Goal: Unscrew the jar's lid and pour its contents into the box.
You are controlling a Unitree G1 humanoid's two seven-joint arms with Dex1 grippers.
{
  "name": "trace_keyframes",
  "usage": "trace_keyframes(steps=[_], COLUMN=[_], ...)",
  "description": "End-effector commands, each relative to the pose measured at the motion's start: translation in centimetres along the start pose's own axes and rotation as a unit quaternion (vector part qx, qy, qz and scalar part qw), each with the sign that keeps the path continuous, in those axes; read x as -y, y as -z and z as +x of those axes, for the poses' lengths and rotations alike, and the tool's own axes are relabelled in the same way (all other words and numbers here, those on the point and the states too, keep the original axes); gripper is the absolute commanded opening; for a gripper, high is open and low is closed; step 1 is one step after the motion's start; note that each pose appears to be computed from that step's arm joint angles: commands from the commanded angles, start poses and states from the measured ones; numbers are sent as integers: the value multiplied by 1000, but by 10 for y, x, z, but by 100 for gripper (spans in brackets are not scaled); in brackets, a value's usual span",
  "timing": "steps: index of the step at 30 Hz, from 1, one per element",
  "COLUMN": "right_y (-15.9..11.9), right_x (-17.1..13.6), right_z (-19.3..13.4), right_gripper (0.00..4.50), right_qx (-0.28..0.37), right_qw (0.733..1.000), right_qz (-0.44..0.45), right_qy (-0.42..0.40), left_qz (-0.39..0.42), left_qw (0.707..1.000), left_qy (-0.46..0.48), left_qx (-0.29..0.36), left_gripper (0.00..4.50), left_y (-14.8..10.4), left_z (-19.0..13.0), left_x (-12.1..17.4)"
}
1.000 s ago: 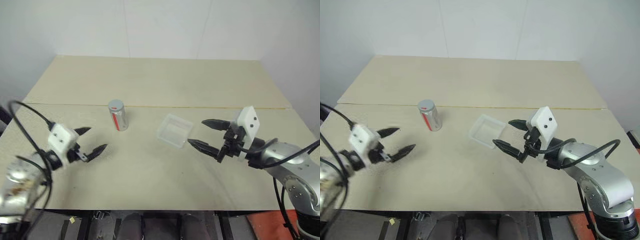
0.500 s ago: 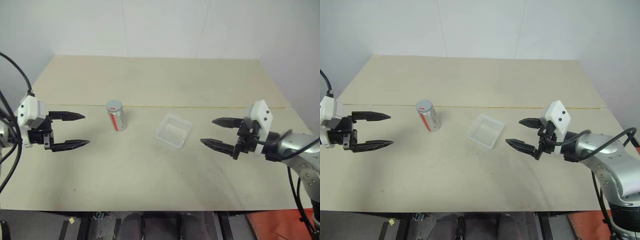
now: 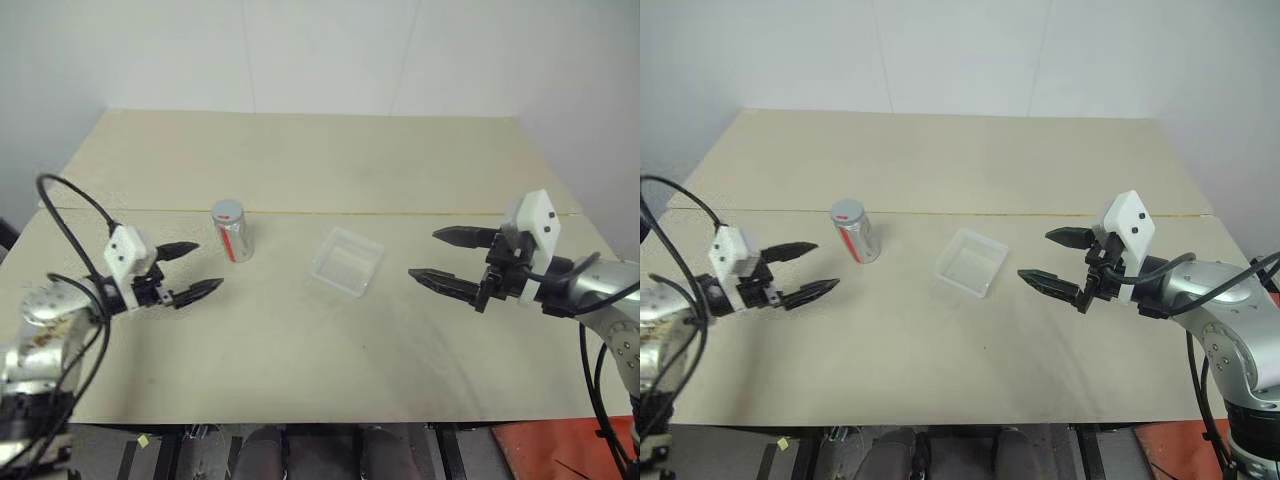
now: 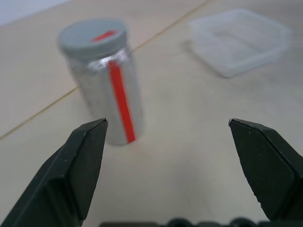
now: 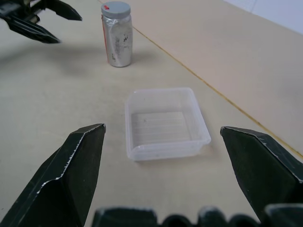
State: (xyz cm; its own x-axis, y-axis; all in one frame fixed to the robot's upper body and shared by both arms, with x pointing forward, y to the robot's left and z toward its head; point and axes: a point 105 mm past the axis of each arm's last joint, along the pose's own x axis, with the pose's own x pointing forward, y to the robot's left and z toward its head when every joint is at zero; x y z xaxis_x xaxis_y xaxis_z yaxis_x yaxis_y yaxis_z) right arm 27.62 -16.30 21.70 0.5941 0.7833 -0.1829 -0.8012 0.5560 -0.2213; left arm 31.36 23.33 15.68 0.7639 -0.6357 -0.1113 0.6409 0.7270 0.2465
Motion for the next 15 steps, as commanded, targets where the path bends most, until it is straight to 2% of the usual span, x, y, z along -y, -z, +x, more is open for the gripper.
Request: trace_keyframes(steps=[1,4,8,15], right_y=[-16,-17,-18,-19], right_x=[0,0,-1,-5], right_z=[-6,-4,-3,-2], right_gripper=[450,450,450,450], right_qx=[23,25,28,32], right_qw=[999,999,999,999], right_qz=[-28,-29,-31,-34], right_qy=[6,9,10,12], left_qz=[-10,-38,-43,-57], left_qw=[995,985,981,972], left_qy=[-95,-164,-186,-216], left_qx=[36,43,42,72], left_gripper=[446,446,446,446], left_y=[-10,-2,4,-3], left_z=[11,23,36,59], left_x=[-1,-1,9,11])
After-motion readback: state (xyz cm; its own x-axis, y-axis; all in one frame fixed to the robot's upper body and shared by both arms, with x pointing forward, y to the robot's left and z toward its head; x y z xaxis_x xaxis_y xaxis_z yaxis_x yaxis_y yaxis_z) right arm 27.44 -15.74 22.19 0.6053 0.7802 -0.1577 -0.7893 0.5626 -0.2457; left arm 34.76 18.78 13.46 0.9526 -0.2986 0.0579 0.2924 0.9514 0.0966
